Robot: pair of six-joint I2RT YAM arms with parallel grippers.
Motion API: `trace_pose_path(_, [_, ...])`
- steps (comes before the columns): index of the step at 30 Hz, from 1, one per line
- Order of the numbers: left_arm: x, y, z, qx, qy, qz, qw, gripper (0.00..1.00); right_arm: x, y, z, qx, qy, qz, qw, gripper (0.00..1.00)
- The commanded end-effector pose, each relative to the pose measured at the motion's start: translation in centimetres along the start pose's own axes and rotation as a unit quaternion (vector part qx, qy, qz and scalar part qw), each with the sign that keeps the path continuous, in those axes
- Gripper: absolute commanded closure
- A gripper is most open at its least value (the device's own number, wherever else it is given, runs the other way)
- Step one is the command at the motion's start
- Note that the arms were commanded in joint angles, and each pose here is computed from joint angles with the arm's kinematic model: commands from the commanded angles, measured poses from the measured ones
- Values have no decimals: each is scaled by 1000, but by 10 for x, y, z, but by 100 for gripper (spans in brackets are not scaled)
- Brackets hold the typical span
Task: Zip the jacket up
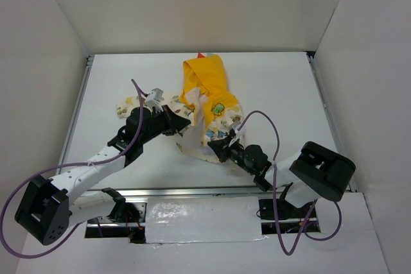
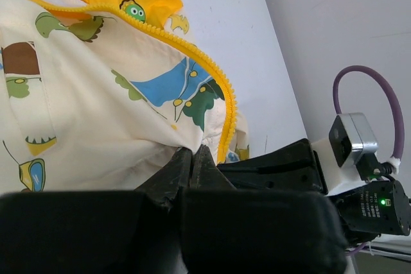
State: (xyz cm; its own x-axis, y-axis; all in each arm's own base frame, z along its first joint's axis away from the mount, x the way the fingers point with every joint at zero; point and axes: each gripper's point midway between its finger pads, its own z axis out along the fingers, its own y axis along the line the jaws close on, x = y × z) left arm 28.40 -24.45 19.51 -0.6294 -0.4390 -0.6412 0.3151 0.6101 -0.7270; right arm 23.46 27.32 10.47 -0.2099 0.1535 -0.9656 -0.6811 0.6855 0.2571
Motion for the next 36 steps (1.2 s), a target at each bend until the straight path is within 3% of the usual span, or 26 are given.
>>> trace_pose_path(1, [-15, -19, -2, 40, -26, 4, 999, 100, -120, 29, -9, -59, -229, 58, 970, 100])
trace_pose_path(7, [-10, -13, 3, 35, -24, -14, 999, 100, -143, 20, -7, -22, -251, 103, 962, 100])
trace_pose_path(11, [-11, -11, 8, 26, -26, -29, 999, 100, -148, 9, 2, 23, -226, 145, 963, 100])
trace_pose_path(16, [-8, -6, 12, 16, -18, -39, 999, 100, -158, 13, 4, 22, -228, 147, 962, 100])
trace_pose_path(24, [-13, -10, 5, 23, -33, -31, 999, 100, -122, 12, 12, 26, -156, 138, 978, 100])
trace_pose_path(36, [-17, -17, 3, 37, -42, -30, 998, 100, -97, 16, 17, 10, -130, 148, 980, 100])
